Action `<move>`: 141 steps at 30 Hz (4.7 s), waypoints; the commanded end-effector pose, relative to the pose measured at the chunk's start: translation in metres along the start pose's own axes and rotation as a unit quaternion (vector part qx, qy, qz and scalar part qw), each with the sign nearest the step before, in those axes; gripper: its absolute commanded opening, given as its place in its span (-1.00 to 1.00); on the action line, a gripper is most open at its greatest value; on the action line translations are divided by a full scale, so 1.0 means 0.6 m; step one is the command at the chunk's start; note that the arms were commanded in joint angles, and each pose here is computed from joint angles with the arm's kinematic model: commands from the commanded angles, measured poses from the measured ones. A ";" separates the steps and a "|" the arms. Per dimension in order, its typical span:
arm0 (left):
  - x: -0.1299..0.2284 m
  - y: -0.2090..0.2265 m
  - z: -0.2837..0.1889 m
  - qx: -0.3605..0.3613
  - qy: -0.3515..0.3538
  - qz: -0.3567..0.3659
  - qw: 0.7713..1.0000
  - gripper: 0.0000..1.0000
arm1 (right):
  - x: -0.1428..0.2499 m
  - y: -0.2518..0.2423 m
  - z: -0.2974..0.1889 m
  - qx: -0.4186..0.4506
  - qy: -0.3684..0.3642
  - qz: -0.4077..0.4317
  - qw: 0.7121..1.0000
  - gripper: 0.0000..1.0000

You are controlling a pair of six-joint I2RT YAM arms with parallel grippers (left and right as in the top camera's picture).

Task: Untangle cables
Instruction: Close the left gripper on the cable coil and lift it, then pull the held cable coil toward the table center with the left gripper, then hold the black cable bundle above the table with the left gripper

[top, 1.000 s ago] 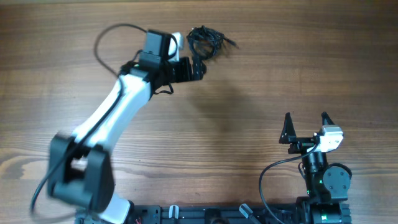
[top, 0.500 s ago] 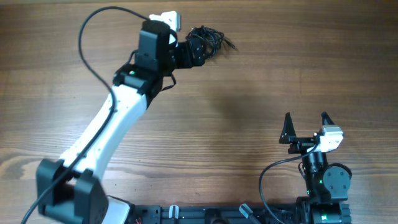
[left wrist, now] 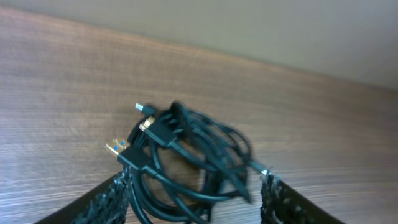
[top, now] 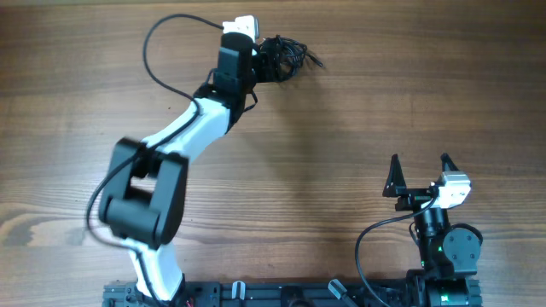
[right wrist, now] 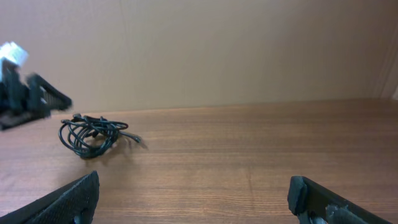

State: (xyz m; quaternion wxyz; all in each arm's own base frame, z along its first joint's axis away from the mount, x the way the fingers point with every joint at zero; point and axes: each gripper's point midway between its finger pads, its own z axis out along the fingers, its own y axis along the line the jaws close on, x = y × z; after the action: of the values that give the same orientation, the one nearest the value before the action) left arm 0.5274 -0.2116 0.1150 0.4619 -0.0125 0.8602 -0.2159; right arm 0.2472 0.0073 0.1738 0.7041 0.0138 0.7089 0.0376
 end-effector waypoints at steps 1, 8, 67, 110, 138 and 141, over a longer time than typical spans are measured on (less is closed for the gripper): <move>0.034 0.031 0.037 -0.026 -0.002 -0.028 0.999 0.62 | -0.003 0.003 -0.001 -0.004 -0.004 -0.009 1.000 0.99; 0.088 0.077 0.055 -0.080 0.028 -0.073 0.994 0.29 | -0.003 0.003 -0.001 -0.004 -0.004 -0.009 1.000 0.99; 0.032 0.039 -0.246 -0.145 0.166 -0.046 0.974 1.00 | -0.003 0.003 -0.001 -0.004 -0.004 -0.009 1.000 0.99; 0.124 0.043 -0.154 -0.153 0.225 -0.031 0.962 0.82 | -0.003 0.003 -0.001 -0.004 -0.004 -0.009 1.000 0.99; 0.119 0.041 -0.151 -0.149 0.219 -0.028 0.964 0.93 | -0.003 0.003 -0.001 -0.004 -0.004 -0.009 1.000 0.99; 0.119 0.041 -0.151 -0.149 0.219 -0.028 0.964 0.93 | -0.003 0.003 -0.001 -0.004 -0.004 -0.009 1.000 0.99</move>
State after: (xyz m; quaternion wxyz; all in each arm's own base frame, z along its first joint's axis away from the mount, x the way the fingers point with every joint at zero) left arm 0.4158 -0.1699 0.0924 0.2469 -0.0635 0.9623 -0.0950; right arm 0.2472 0.0072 0.1739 0.7043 0.0139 0.7088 0.0375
